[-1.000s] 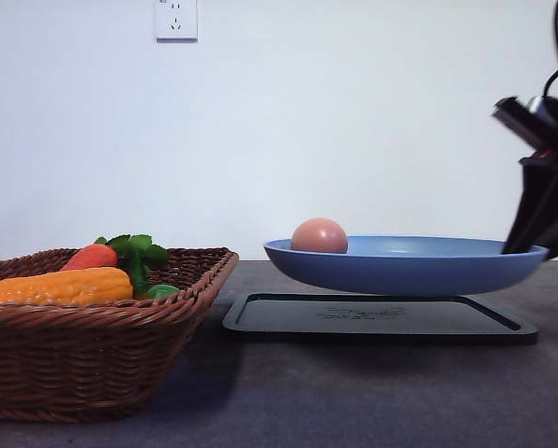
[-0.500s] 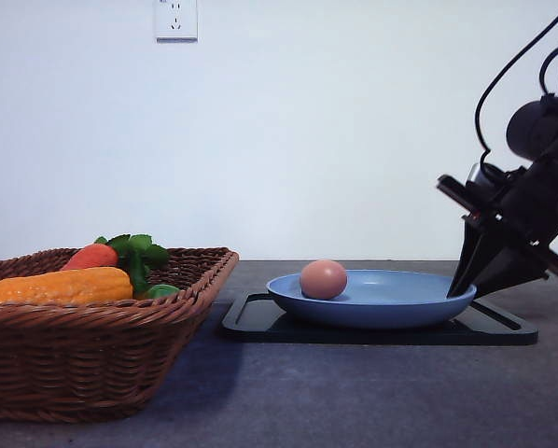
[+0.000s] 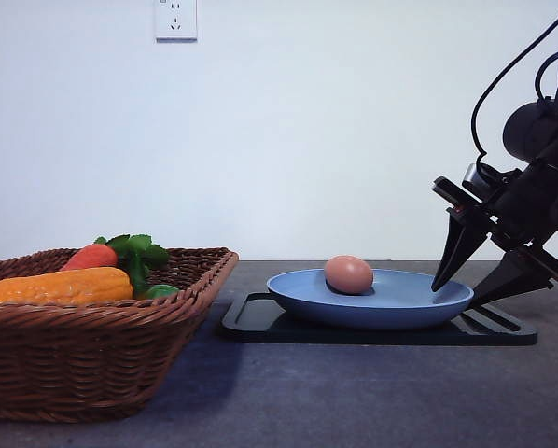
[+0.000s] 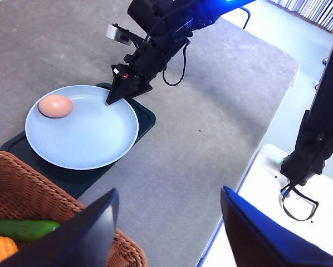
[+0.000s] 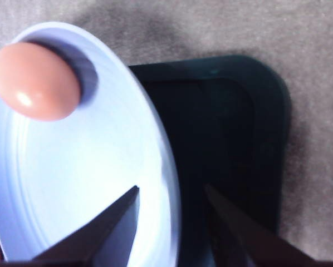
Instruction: Transfer egg from basket to plate and serve
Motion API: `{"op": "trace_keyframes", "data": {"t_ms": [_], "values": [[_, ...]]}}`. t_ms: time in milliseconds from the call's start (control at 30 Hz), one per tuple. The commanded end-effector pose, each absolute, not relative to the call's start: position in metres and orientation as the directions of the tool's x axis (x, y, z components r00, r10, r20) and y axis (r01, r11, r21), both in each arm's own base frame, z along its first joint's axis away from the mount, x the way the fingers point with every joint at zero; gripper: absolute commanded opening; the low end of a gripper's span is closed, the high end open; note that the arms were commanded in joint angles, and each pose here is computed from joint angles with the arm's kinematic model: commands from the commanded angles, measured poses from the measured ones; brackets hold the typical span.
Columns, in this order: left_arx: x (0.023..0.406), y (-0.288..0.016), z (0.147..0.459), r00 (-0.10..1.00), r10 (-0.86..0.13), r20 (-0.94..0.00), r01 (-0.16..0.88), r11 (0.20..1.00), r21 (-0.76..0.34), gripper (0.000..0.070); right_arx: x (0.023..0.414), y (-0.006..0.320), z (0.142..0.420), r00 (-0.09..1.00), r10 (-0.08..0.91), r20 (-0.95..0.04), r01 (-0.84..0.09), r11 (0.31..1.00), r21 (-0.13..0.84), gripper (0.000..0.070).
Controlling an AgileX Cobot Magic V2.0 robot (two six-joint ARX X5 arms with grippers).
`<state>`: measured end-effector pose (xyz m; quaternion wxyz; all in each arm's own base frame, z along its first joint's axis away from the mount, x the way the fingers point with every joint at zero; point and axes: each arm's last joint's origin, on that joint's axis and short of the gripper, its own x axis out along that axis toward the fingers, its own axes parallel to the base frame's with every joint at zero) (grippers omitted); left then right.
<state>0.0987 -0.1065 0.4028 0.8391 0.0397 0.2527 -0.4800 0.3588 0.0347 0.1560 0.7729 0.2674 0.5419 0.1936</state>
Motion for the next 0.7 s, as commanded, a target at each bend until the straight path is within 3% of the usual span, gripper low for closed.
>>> {"op": "trace_keyframes", "data": {"t_ms": [0, 367, 467, 533, 667], "values": [[0.1, -0.108, 0.408, 0.417, -0.791, -0.447, 0.825, 0.536, -0.179, 0.0376, 0.365, 0.032, 0.157, 0.345, 0.589, -0.731, -0.023, 0.784, 0.621, 0.0244], [0.111, -0.119, 0.401, 0.405, -0.775, -0.485, 0.819, 0.543, -0.186, 0.0375, 0.368, -0.01, 0.208, 0.42, 0.562, -0.712, -0.007, 0.787, 0.617, 0.0244], [0.119, -0.125, 0.397, 0.447, -0.733, -0.512, 0.793, 0.59, -0.151, 0.0359, 0.359, -0.019, 0.227, 0.441, 0.549, -0.71, -0.019, 0.796, 0.605, 0.0242], [0.127, -0.129, 0.393, 0.508, -0.671, -0.54, 0.758, 0.646, -0.091, 0.0301, 0.349, -0.021, 0.239, 0.443, 0.54, -0.716, -0.019, 0.804, 0.594, 0.0216], [0.145, -0.139, 0.382, 0.596, -0.54, -0.594, 0.698, 0.715, 0.05, 0.0127, 0.329, -0.013, 0.262, 0.442, 0.513, -0.736, -0.048, 0.833, 0.552, 0.0098]]}}
